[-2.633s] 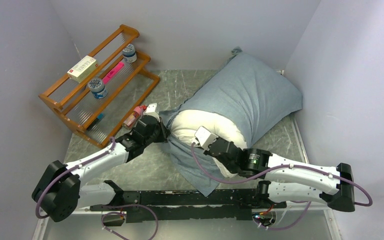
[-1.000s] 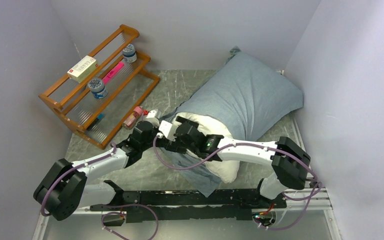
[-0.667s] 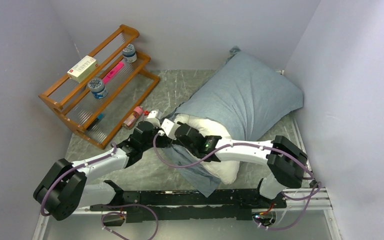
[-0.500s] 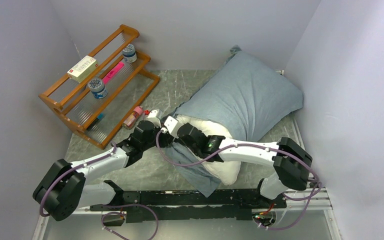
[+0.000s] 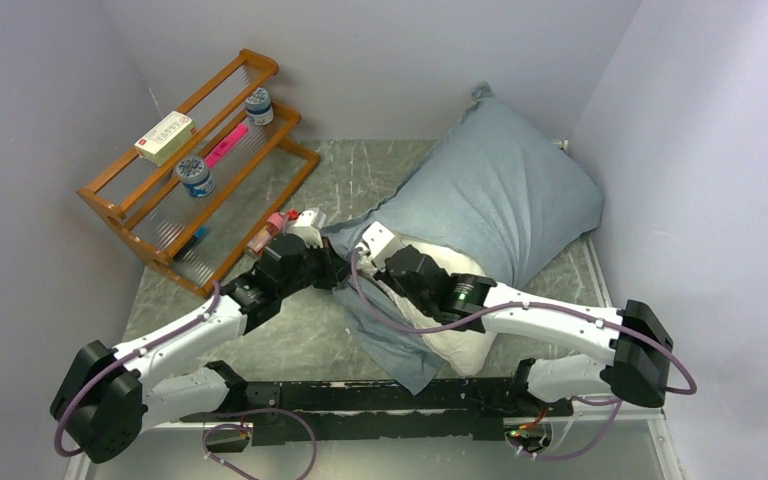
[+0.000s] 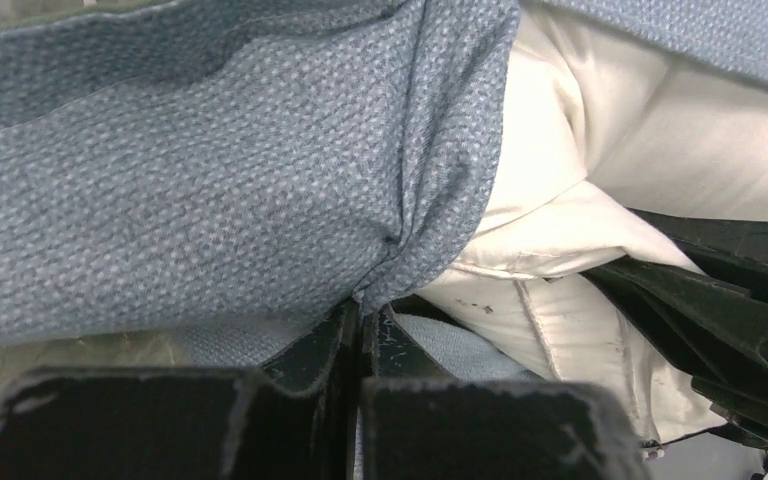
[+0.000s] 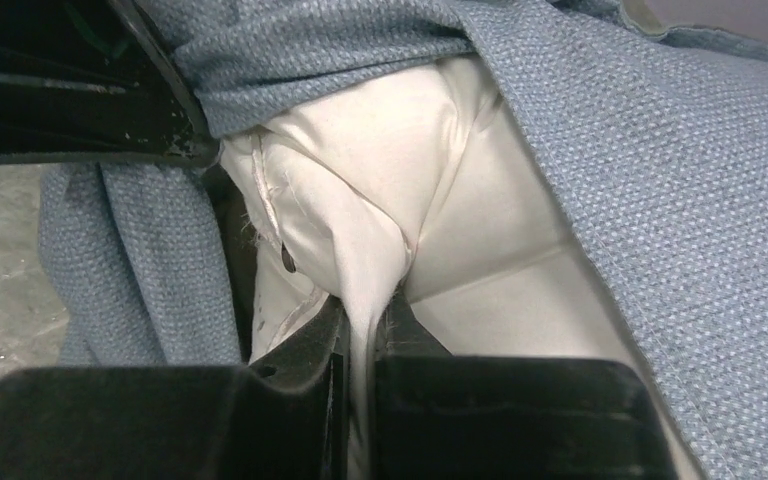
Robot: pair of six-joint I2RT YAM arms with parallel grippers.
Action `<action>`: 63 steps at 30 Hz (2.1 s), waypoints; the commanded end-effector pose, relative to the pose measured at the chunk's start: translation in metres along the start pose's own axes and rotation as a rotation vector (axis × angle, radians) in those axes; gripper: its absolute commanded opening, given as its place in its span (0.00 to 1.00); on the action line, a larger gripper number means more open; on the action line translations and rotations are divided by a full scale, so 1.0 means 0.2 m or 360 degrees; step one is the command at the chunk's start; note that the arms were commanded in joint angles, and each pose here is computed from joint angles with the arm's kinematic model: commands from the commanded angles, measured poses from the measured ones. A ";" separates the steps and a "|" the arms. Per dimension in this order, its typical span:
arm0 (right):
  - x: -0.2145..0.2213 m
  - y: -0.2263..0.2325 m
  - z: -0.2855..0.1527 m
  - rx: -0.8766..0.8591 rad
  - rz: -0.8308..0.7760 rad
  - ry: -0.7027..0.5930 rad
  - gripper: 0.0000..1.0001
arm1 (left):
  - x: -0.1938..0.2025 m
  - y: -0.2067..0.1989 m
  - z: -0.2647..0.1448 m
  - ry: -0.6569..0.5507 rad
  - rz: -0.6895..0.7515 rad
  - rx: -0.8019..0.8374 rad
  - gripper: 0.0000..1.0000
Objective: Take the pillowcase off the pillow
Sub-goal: Remove the pillow from the pillowcase.
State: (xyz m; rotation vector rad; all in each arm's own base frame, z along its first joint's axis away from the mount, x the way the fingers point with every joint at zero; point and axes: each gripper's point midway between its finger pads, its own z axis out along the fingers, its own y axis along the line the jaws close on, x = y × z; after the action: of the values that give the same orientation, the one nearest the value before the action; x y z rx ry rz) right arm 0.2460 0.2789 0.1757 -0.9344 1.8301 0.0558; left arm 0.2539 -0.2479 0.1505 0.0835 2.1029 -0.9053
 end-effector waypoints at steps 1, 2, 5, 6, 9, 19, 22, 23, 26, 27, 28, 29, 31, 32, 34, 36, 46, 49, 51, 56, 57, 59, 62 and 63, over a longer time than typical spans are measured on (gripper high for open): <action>0.19 -0.09 -0.10 0.0079 0.0006 0.0188 0.00 | -0.18 0.10 -0.06 -0.0184 0.0074 -0.0234 0.05; 0.18 -0.09 -0.11 0.0070 0.0022 0.0177 0.00 | -0.20 0.10 -0.06 -0.0201 0.0075 -0.0236 0.05; 0.16 -0.07 -0.11 0.0039 0.0069 0.0155 0.00 | -0.18 0.10 -0.08 -0.0165 0.0061 -0.0255 0.05; 0.16 -0.06 -0.11 0.0029 0.0091 0.0153 0.00 | -0.19 0.10 -0.08 -0.0161 0.0053 -0.0251 0.05; 0.15 -0.03 -0.11 -0.0020 0.0148 0.0136 0.00 | -0.20 0.08 -0.09 -0.0153 0.0043 -0.0248 0.05; 0.11 0.02 -0.16 -0.0141 0.0247 0.0054 0.00 | -0.23 0.05 -0.10 -0.0163 0.0011 -0.0231 0.05; 0.10 0.03 -0.16 -0.0151 0.0238 0.0065 0.00 | -0.22 0.04 -0.11 -0.0176 -0.0011 -0.0199 0.05; 0.10 0.03 -0.15 -0.0153 0.0236 0.0065 0.00 | -0.22 0.03 -0.11 -0.0171 -0.0011 -0.0194 0.05; 0.09 0.03 -0.15 -0.0159 0.0227 0.0061 0.00 | -0.21 0.05 -0.11 -0.0178 0.0004 -0.0213 0.05; 0.09 0.03 -0.15 -0.0159 0.0223 0.0059 0.00 | -0.21 0.05 -0.11 -0.0183 0.0008 -0.0211 0.05; 0.10 0.03 -0.15 -0.0157 0.0225 0.0059 0.00 | -0.22 0.05 -0.11 -0.0186 0.0017 -0.0206 0.05; 0.10 0.03 -0.15 -0.0151 0.0224 0.0059 0.00 | -0.23 0.04 -0.11 -0.0190 0.0027 -0.0199 0.05; 0.10 0.02 -0.15 -0.0134 0.0225 0.0061 0.00 | -0.25 0.03 -0.10 -0.0195 0.0060 -0.0194 0.05; 0.11 0.02 -0.15 -0.0130 0.0219 0.0067 0.00 | -0.26 0.03 -0.10 -0.0193 0.0080 -0.0194 0.05; 0.13 0.02 -0.14 -0.0119 0.0202 0.0078 0.00 | -0.27 0.02 -0.10 -0.0212 0.0092 -0.0189 0.05; 0.16 0.02 -0.14 -0.0107 0.0196 0.0109 0.00 | -0.27 0.02 -0.11 -0.0236 0.0092 -0.0169 0.05; 0.10 -0.01 -0.20 -0.0120 0.0231 0.0016 0.00 | -0.30 0.04 -0.12 -0.0289 0.0099 -0.0208 0.05; 0.10 -0.04 -0.22 -0.0103 0.0246 -0.0012 0.00 | -0.34 0.09 -0.12 -0.0342 0.0090 -0.0307 0.05; 0.10 -0.03 -0.23 -0.0122 0.0235 -0.0035 0.00 | -0.38 0.17 -0.13 -0.0389 0.0070 -0.0440 0.05; 0.09 0.01 -0.25 -0.0221 0.0197 -0.0089 0.00 | -0.44 0.26 -0.13 -0.0506 -0.0006 -0.0556 0.05; 0.08 0.01 -0.26 -0.0237 0.0193 -0.0101 0.00 | -0.43 0.27 -0.12 -0.0496 -0.0012 -0.0566 0.05; 0.06 0.02 -0.26 -0.0258 0.0190 -0.0127 0.00 | -0.44 0.28 -0.09 -0.0503 -0.0019 -0.0563 0.05; 0.05 0.04 -0.27 -0.0302 0.0183 -0.0172 0.00 | -0.41 0.30 -0.04 -0.0453 -0.0027 -0.0557 0.05; 0.04 0.05 -0.27 -0.0321 0.0184 -0.0197 0.00 | -0.40 0.30 -0.03 -0.0442 -0.0032 -0.0549 0.05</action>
State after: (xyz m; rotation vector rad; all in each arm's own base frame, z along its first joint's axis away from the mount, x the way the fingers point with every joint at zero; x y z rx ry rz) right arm 0.2132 0.2640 0.2020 -0.8577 1.7751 0.3334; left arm 0.2773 -0.2223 0.1559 -0.0503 2.1129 -0.7145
